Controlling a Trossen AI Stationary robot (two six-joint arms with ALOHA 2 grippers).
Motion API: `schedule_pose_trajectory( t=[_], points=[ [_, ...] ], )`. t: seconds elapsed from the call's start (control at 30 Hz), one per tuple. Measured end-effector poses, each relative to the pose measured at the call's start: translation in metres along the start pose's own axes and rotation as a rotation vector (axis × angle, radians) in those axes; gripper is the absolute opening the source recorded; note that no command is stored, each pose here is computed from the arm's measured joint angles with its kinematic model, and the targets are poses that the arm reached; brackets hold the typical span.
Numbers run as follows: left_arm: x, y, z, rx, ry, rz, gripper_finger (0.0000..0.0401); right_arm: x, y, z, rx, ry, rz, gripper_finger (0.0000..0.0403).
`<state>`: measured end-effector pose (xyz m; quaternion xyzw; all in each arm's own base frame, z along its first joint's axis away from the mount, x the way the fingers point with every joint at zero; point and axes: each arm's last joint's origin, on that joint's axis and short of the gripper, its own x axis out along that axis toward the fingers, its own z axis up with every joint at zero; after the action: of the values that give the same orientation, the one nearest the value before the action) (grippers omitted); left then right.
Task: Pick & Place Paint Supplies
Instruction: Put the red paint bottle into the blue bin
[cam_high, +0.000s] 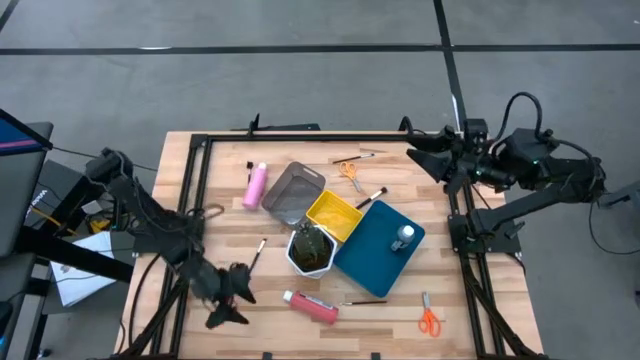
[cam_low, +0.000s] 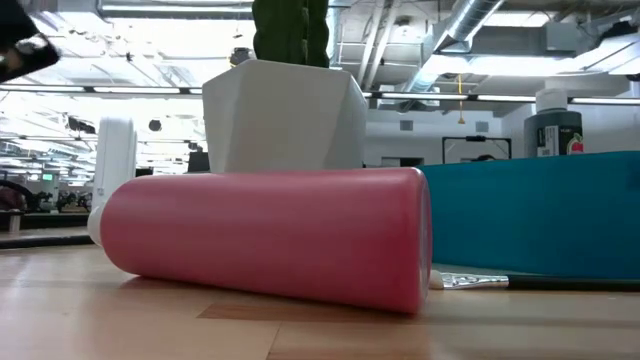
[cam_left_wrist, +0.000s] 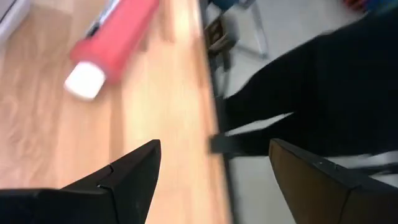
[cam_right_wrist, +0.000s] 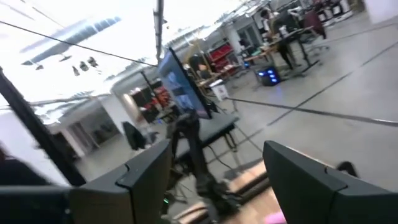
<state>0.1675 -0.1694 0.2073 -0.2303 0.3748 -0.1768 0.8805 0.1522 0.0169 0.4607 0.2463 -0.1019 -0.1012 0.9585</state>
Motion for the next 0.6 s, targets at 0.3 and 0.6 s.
schedule_pose_trajectory(
  t=[0.3,0.6],
  points=[
    [0.039,0.011,-0.027,0.312,-0.031,0.299,0.0294,-0.006,0.017,0.007,0.058,-0.078,0.137,0.0249],
    [0.074,0.033,-0.019,0.356,-0.092,0.373,0.0294,-0.008,0.026,0.005,0.067,-0.076,0.195,0.0249]
  ],
)
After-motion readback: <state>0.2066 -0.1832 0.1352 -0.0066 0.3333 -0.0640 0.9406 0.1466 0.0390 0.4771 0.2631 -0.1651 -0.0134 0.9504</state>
